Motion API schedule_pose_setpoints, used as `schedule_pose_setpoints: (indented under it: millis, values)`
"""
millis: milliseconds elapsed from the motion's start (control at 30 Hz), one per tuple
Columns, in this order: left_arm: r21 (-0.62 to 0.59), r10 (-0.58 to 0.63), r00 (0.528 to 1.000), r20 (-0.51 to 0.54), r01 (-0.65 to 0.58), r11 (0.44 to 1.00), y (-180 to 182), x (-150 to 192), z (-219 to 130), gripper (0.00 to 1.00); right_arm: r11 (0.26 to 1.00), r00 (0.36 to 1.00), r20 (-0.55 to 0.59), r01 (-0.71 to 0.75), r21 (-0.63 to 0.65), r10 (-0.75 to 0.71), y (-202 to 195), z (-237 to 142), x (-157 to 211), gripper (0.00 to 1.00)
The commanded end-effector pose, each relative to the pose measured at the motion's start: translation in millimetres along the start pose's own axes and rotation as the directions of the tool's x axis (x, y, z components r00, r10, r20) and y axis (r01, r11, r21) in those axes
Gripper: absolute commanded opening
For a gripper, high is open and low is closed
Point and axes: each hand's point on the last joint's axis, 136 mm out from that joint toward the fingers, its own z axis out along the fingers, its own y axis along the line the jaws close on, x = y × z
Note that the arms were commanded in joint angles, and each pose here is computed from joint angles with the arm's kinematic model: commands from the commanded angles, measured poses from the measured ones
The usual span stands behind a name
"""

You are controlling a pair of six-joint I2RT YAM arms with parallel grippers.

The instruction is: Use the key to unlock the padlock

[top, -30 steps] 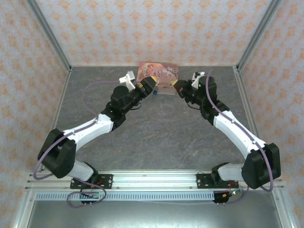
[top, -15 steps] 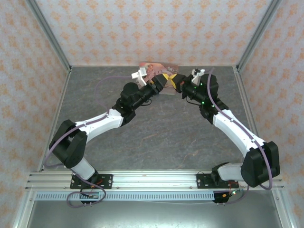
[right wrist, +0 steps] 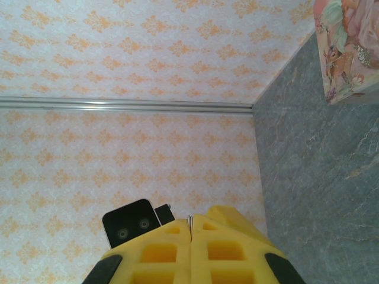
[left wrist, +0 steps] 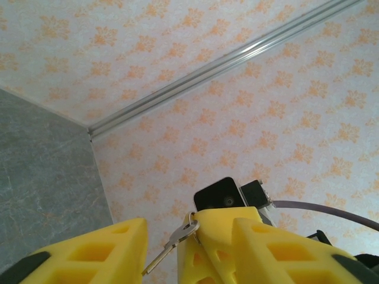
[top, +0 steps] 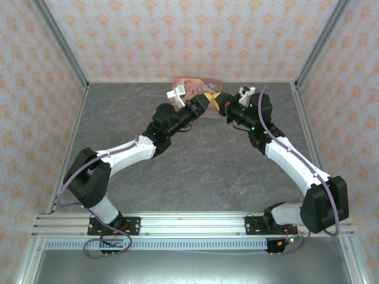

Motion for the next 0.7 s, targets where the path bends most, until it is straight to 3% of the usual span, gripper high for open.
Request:
schedule_pose_setpoints:
  millis: [0,533,667]
  values:
    - [0.053,0.007,0.999,0.033,-0.009,0.999,-19,-10,4,0.38,1.000,1.000,0.002,-0.010,-0.017,0.010,2,-2,0,0.00]
    - [-0.008,0.027,0.999,0.033,-0.027,1.000,-7,-9,2,0.01,1.000,1.000,0.013,-0.013,0.010,0.013,-8,-3,-1,0.00]
    - [-0.038,0.065,0.997,0.031,-0.064,0.997,-5,-10,-4,0.00,1.000,1.000,0.016,0.016,0.014,-0.016,-10,-5,-2,0.00]
